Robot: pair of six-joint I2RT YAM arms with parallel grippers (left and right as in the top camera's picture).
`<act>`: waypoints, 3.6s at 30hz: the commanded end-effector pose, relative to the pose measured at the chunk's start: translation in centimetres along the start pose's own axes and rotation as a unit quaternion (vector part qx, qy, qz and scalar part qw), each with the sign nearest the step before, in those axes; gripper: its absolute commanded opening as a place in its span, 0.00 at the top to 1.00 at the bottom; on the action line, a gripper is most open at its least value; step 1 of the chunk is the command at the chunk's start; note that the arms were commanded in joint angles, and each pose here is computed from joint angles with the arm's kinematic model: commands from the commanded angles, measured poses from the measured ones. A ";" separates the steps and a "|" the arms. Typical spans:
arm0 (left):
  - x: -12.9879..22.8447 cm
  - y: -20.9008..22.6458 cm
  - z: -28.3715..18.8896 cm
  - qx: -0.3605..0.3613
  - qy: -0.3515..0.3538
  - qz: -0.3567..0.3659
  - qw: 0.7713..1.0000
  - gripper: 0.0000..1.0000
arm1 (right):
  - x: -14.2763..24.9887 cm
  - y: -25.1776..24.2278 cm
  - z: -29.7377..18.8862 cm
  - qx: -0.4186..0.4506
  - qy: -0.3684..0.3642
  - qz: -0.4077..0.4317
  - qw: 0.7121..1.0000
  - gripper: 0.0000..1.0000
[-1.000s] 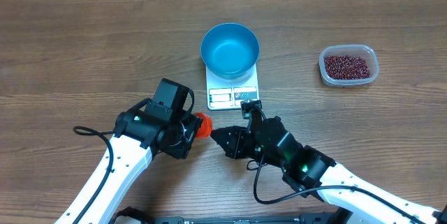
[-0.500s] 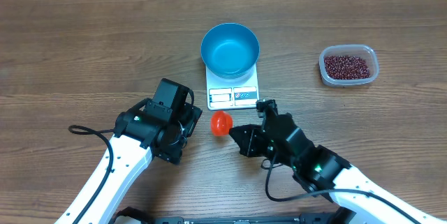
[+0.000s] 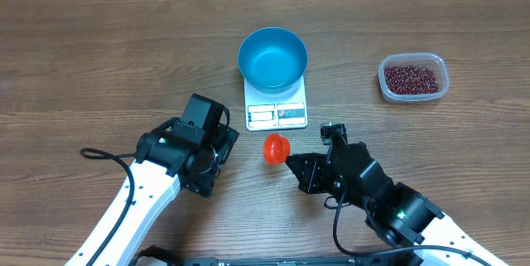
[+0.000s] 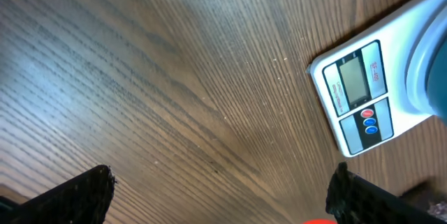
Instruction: Scoop item into bowl and weigh 150g on scale
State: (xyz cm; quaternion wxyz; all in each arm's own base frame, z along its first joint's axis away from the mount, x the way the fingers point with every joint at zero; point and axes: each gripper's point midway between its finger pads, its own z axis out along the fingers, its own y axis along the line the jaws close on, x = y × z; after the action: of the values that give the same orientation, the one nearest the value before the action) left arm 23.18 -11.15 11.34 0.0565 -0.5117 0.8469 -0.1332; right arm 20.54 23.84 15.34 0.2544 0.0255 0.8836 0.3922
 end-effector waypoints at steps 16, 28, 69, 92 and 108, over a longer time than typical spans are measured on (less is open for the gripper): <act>-3.4 -6.1 -3.9 0.082 -0.080 0.401 0.909 0.00 | -1.0 0.7 -0.6 -0.004 -0.016 -0.004 1.000 0.96; -3.3 -6.1 -5.4 0.060 -0.090 0.564 0.819 0.00 | -1.0 0.7 -0.6 -0.005 -0.017 -0.004 1.000 0.96; 0.2 -6.6 -5.6 0.121 -0.051 0.778 0.615 0.00 | -4.2 -3.6 -7.2 0.074 -0.072 -0.053 0.993 0.96; -0.6 -6.7 -6.1 0.106 -0.068 0.764 0.632 0.00 | -4.2 -3.6 -7.2 0.074 -0.072 -0.050 0.993 0.96; -0.2 -7.4 -9.4 0.114 -0.073 0.772 0.621 0.00 | -4.1 -3.6 -7.2 0.075 -0.071 -0.050 0.993 0.96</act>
State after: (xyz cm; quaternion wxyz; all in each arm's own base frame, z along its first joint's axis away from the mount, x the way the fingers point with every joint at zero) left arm 27.14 -12.62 21.51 0.2466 0.3306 0.9057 -0.0978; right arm 20.92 15.39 16.76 0.3127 0.0327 0.9008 0.2997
